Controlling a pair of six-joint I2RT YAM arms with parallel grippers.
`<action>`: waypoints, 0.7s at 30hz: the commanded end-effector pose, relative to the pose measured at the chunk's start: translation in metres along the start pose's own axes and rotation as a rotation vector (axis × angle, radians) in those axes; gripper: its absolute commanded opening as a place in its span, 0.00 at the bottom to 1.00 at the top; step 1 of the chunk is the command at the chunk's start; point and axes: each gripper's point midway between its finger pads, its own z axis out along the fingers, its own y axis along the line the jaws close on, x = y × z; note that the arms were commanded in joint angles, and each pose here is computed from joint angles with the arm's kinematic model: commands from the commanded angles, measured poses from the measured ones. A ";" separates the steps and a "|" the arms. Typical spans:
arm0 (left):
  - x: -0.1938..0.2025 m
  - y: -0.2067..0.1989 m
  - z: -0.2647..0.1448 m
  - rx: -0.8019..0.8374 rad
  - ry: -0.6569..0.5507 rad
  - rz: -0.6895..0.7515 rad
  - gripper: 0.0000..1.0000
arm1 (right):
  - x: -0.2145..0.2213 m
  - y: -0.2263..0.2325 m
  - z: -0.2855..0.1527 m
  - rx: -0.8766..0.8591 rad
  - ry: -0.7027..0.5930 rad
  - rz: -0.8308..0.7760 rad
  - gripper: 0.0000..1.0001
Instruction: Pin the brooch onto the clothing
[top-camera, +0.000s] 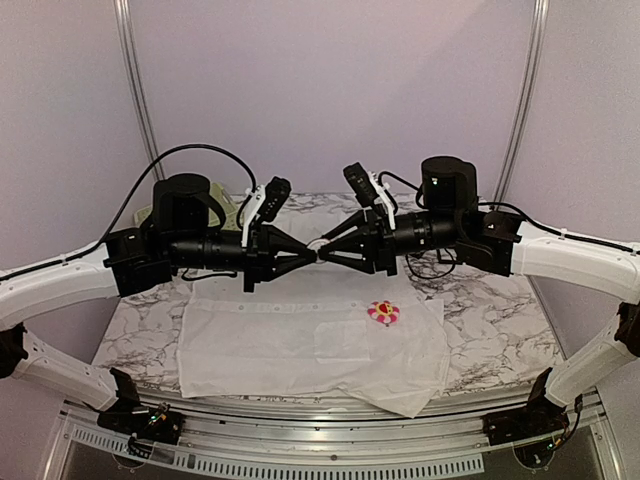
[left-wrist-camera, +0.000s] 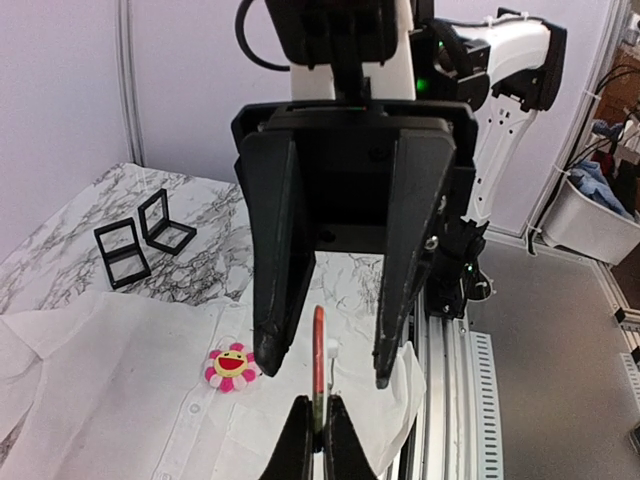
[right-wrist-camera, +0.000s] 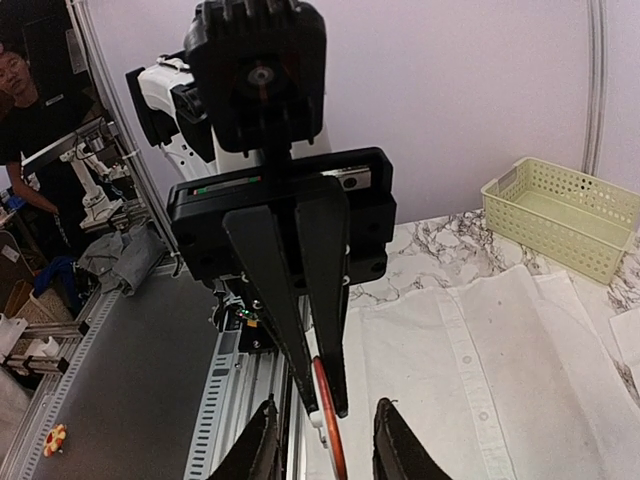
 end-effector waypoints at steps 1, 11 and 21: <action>-0.002 -0.010 -0.002 0.019 -0.016 0.023 0.00 | 0.008 0.004 0.002 -0.024 0.018 0.005 0.33; -0.004 -0.011 -0.003 0.022 -0.025 0.038 0.00 | 0.013 0.002 0.002 -0.011 0.027 0.014 0.24; -0.003 -0.016 -0.003 0.027 -0.025 0.077 0.00 | 0.014 -0.007 0.005 0.023 0.029 0.023 0.11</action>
